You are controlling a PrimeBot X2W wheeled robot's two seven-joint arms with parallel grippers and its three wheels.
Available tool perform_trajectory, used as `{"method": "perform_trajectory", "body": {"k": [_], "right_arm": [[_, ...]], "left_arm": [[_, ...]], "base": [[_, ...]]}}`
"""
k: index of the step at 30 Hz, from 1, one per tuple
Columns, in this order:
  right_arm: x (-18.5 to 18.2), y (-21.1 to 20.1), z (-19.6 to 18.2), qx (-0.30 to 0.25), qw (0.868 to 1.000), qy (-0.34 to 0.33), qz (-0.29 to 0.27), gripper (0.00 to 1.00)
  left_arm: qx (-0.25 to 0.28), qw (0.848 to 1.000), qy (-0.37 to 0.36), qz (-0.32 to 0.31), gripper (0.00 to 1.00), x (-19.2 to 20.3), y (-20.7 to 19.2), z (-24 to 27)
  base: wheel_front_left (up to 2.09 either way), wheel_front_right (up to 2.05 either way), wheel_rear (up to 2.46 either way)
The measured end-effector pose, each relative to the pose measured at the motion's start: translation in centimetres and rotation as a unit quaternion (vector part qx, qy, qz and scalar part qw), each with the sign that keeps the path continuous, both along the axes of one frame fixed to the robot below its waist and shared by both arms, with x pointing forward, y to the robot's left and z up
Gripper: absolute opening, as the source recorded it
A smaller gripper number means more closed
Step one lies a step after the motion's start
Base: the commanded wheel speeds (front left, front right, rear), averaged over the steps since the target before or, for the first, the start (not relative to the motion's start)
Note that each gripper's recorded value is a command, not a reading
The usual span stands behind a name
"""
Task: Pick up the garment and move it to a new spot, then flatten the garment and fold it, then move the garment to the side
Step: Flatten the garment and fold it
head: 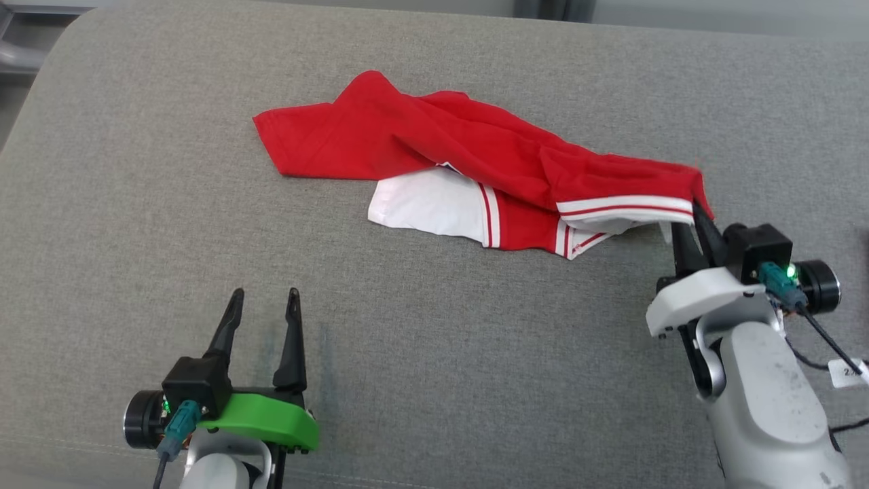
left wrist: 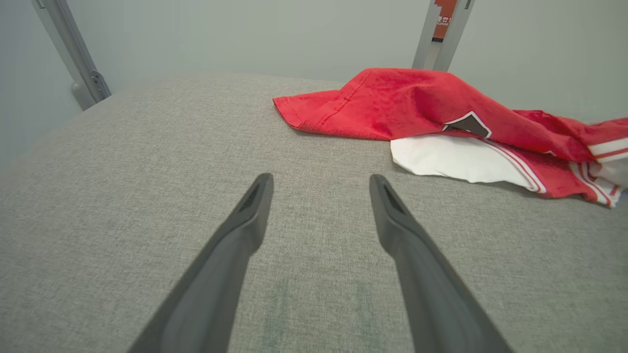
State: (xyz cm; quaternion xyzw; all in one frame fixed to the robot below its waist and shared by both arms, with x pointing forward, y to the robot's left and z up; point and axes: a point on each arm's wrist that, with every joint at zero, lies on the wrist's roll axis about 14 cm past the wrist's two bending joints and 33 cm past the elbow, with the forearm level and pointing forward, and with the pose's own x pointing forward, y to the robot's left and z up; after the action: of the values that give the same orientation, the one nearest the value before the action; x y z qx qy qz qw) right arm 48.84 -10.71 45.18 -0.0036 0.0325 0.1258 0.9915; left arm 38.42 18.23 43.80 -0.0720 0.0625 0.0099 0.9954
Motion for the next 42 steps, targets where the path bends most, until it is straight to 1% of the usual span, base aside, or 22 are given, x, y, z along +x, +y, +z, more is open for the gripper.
{"method": "perform_trajectory", "body": {"k": [4, 6, 8, 10, 13, 14, 15, 16, 20, 22, 24, 27, 29, 32, 34, 36, 39, 42], "right_arm": [[2.5, 1.1, 2.2, -0.029, 0.999, -0.036, 0.021, 0.0], [4.2, 1.3, 3.1, -0.058, 0.996, -0.051, 0.034, 0.0], [5.9, 1.5, 4.1, -0.076, 0.994, -0.064, 0.039, 0.0], [7.5, 1.6, 4.2, -0.106, 0.991, -0.064, 0.048, 0.0], [9.6, 1.0, 3.3, -0.143, 0.988, -0.039, 0.045, 0.0], [10.4, 0.6, 3.1, -0.149, 0.988, -0.029, 0.038, 0.21], [10.9, 0.2, 2.9, -0.153, 0.988, -0.018, 0.03, 1.0], [11.4, -0.2, 2.4, -0.162, 0.987, -0.003, 0.023, 1.0], [12.3, -0.4, 1.0, -0.159, 0.987, 0.019, 0.006, 1.0], [11.8, 0.6, -0.2, -0.154, 0.988, 0.026, 0.015, 1.0], [10.8, 2.1, -1.2, -0.138, 0.99, 0.029, 0.031, 1.0], [9.2, 3.4, -2.2, -0.111, 0.992, 0.037, 0.043, 1.0], [8.4, 4.2, -2.1, -0.099, 0.993, 0.034, 0.052, 1.0], [7.4, 6.3, -0.1, -0.066, 0.995, -0.004, 0.076, 1.0], [5.9, 8.0, 0.1, -0.046, 0.994, -0.013, 0.103, 1.0], [4.0, 9.8, -0.9, -0.029, 0.991, 0.0, 0.134, 1.0], [0.7, 13.7, -2.7, -0.005, 0.98, 0.03, 0.199, 1.0], [-1.6, 16.9, -3.5, 0.014, 0.967, 0.05, 0.249, 1.0]], "left_arm": [[-0.006, 1.0, 0.006, -0.015, 1.0, 0.1, -1.0, -0.4], [-0.008, 0.999, 0.016, -0.028, 1.0, -0.4, -1.7, -1.0], [-0.011, 0.999, 0.02, -0.033, 1.0, -0.6, -2.1, -1.2], [-0.014, 0.999, 0.023, -0.031, 1.0, -0.7, -2.0, -1.3], [-0.011, 0.999, 0.025, -0.028, 1.0, -0.9, -1.8, -1.3], [-0.01, 0.999, 0.025, -0.025, 1.0, -1.0, -1.5, -1.3], [-0.009, 0.999, 0.027, -0.02, 1.0, -1.1, -1.2, -1.3], [-0.007, 0.999, 0.03, -0.015, 1.0, -1.3, -0.9, -1.4], [-0.003, 0.999, 0.042, 0.006, 1.0, -1.9, 0.3, -2.1], [-0.003, 0.999, 0.046, 0.01, 1.0, -2.0, 0.5, -2.3], [-0.005, 0.999, 0.046, 0.011, 1.0, -1.9, 0.4, -2.3], [-0.009, 0.999, 0.043, 0.004, 1.0, -1.6, -0.1, -2.2], [-0.012, 0.999, 0.04, -0.002, 1.0, -1.3, -0.5, -2.1], [-0.015, 0.999, 0.036, -0.013, 1.0, -0.8, -1.2, -2.0], [-0.017, 0.999, 0.036, -0.019, 1.0, -0.6, -1.6, -2.0], [-0.018, 0.999, 0.037, -0.022, 1.0, -0.5, -1.8, -2.1], [-0.019, 0.999, 0.036, -0.027, 1.0, -0.3, -2.0, -2.1], [-0.017, 0.999, 0.036, -0.024, 1.0, -0.4, -1.8, -2.1]], "base": [[0.0, 0.0, 0.0], [0.0, 0.0, 0.0], [0.0, 0.0, 0.0], [0.0, 0.0, 0.0], [0.0, 0.0, 0.0], [0.0, 0.0, 0.0], [0.0, 0.0, 0.0], [0.0, 0.0, 0.0], [0.0, 0.0, 0.0], [0.0, 0.0, 0.0], [0.0, 0.0, 0.0], [0.0, 0.0, 0.0], [0.0, 0.0, 0.0], [0.0, 0.0, 0.0], [0.0, 0.0, 0.0], [0.0, 0.0, 0.0], [0.0, 0.0, 0.0], [0.0, 0.0, 0.0]]}}
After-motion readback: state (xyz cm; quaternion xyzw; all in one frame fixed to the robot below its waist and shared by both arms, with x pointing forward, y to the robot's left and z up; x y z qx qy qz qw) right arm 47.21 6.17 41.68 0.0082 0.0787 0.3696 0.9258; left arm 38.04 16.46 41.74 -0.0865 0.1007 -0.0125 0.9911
